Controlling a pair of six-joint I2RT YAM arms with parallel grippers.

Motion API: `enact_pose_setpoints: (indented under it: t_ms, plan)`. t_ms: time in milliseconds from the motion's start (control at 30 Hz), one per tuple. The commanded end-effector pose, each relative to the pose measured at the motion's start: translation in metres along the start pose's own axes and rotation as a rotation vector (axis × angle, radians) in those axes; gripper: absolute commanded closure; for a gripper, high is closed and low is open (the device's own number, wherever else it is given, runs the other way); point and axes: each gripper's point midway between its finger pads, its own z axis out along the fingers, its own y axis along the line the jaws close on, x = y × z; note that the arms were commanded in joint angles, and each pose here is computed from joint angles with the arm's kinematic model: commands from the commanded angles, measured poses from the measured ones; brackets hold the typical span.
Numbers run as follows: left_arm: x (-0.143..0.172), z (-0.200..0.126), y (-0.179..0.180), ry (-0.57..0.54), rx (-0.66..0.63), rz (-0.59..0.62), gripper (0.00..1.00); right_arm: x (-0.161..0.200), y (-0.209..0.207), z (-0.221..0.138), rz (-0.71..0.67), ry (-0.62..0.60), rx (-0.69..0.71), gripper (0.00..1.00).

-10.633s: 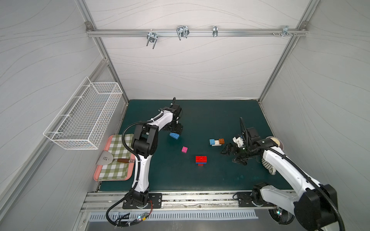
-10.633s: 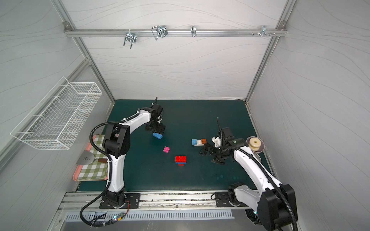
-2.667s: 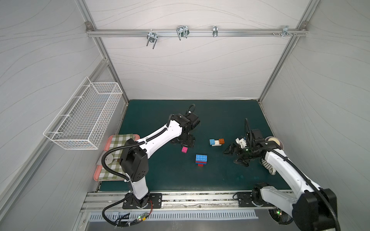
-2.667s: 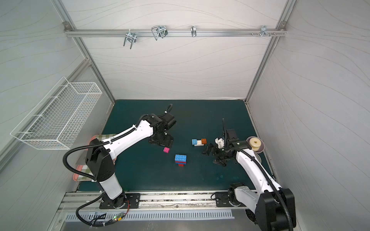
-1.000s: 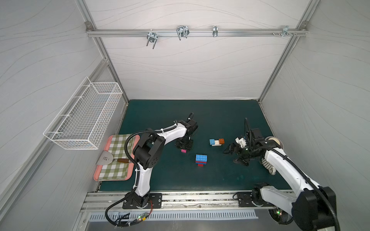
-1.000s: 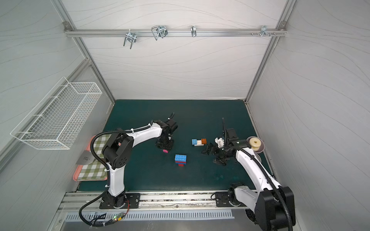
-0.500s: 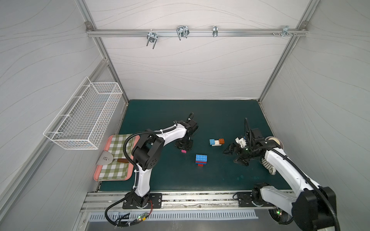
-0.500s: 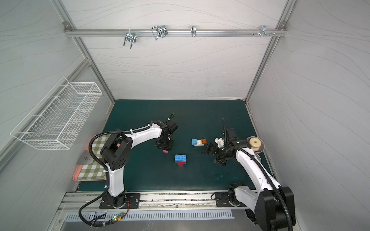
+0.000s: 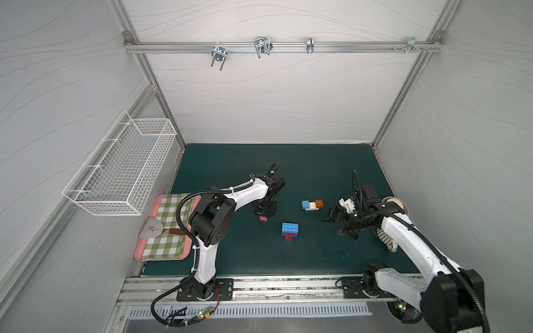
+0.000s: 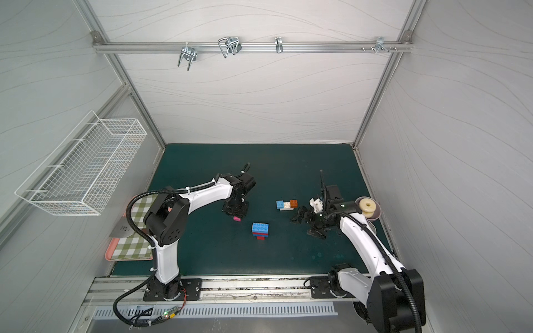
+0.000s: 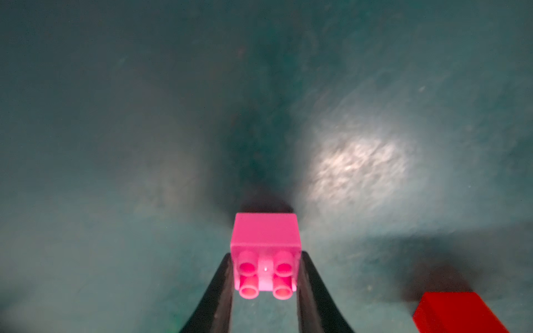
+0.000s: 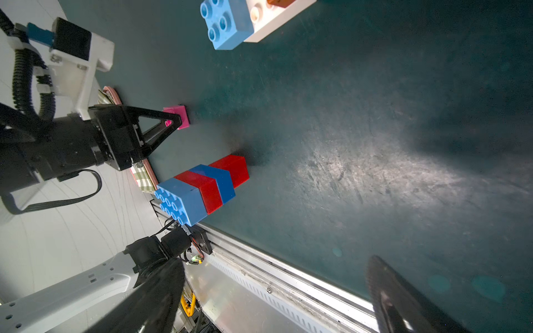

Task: Assemble a carrot with lego
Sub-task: Pick up the lego brick from the center of the board, then assemble the lego brick with the lego brick.

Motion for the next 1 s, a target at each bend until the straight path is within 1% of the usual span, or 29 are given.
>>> enact_pose_setpoints:
  t_ms: [0, 167, 233, 300, 433, 533, 667, 967]
  plan:
    - [-0.008, -0.059, 0.005, -0.096, -0.013, -0.062, 0.83, 0.002, 0.005, -0.007, -0.007, -0.003, -0.013, 0.01]
    - [-0.001, -0.116, -0.002, -0.140, -0.009, -0.117, 0.83, 0.002, 0.005, -0.006, -0.004, -0.002, -0.017, 0.01]
    - [0.005, -0.130, -0.010, -0.137, 0.010, -0.141, 0.83, 0.002, 0.005, -0.006, -0.003, -0.002, -0.017, 0.01]
    - [0.011, -0.144, -0.025, -0.139, 0.061, -0.161, 0.83, 0.002, 0.004, -0.005, 0.000, -0.003, -0.017, 0.01]
    - [0.020, -0.157, -0.056, -0.140, 0.142, -0.172, 0.83, 0.001, 0.005, -0.004, 0.003, -0.003, -0.024, 0.01]
    - [0.028, -0.160, -0.075, -0.119, 0.169, -0.169, 0.85, 0.001, 0.004, -0.004, 0.005, -0.003, -0.024, 0.01]
    - [0.038, -0.157, -0.093, -0.098, 0.159, -0.146, 0.86, 0.002, 0.004, -0.004, 0.003, -0.002, -0.023, 0.01]
    - [0.058, -0.139, -0.112, -0.050, 0.121, -0.127, 0.88, 0.004, 0.003, -0.003, 0.002, 0.002, -0.027, 0.01]
